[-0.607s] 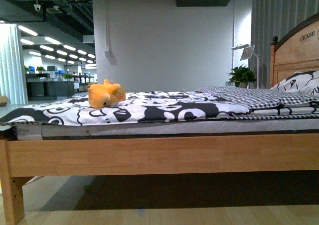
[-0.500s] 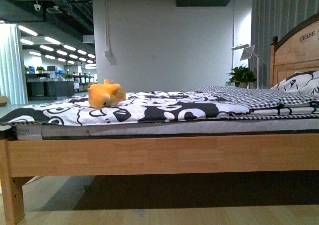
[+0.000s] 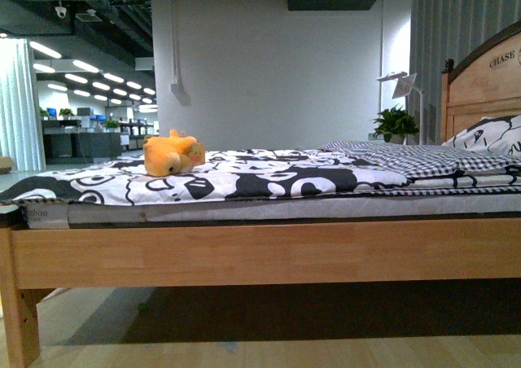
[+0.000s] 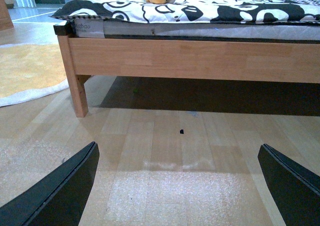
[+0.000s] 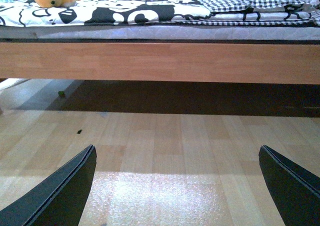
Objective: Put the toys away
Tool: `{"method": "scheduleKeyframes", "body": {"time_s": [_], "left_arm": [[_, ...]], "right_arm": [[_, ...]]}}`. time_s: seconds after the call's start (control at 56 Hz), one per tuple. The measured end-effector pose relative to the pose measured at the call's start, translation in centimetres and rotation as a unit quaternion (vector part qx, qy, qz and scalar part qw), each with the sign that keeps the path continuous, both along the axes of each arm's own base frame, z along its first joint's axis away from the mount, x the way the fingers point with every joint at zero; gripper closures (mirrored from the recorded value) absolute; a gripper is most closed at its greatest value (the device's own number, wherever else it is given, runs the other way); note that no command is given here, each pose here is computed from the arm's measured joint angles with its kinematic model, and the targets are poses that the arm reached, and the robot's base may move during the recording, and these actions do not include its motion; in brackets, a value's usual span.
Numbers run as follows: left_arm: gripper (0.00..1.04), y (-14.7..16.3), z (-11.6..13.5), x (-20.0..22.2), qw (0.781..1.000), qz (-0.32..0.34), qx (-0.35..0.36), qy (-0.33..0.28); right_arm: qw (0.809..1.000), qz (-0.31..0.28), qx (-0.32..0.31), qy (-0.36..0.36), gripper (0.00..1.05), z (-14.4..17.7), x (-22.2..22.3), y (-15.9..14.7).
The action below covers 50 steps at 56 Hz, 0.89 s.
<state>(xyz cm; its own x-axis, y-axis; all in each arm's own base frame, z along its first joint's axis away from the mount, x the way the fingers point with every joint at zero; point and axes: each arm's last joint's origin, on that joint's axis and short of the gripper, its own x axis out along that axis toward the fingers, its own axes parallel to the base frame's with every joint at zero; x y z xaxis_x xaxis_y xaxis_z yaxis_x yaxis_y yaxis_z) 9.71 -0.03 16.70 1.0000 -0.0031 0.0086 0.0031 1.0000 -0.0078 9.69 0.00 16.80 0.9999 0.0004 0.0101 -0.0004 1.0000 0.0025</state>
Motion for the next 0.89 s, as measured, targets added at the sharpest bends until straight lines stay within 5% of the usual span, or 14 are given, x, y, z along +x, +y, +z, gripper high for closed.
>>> {"method": "scheduleKeyframes", "body": {"time_s": [0.893], "left_arm": [[0.06,0.00,0.00,0.00,1.000,0.000,0.000,0.000]], "right_arm": [[1.000,0.000,0.000,0.000,0.07,0.00,0.00,0.00]]}}
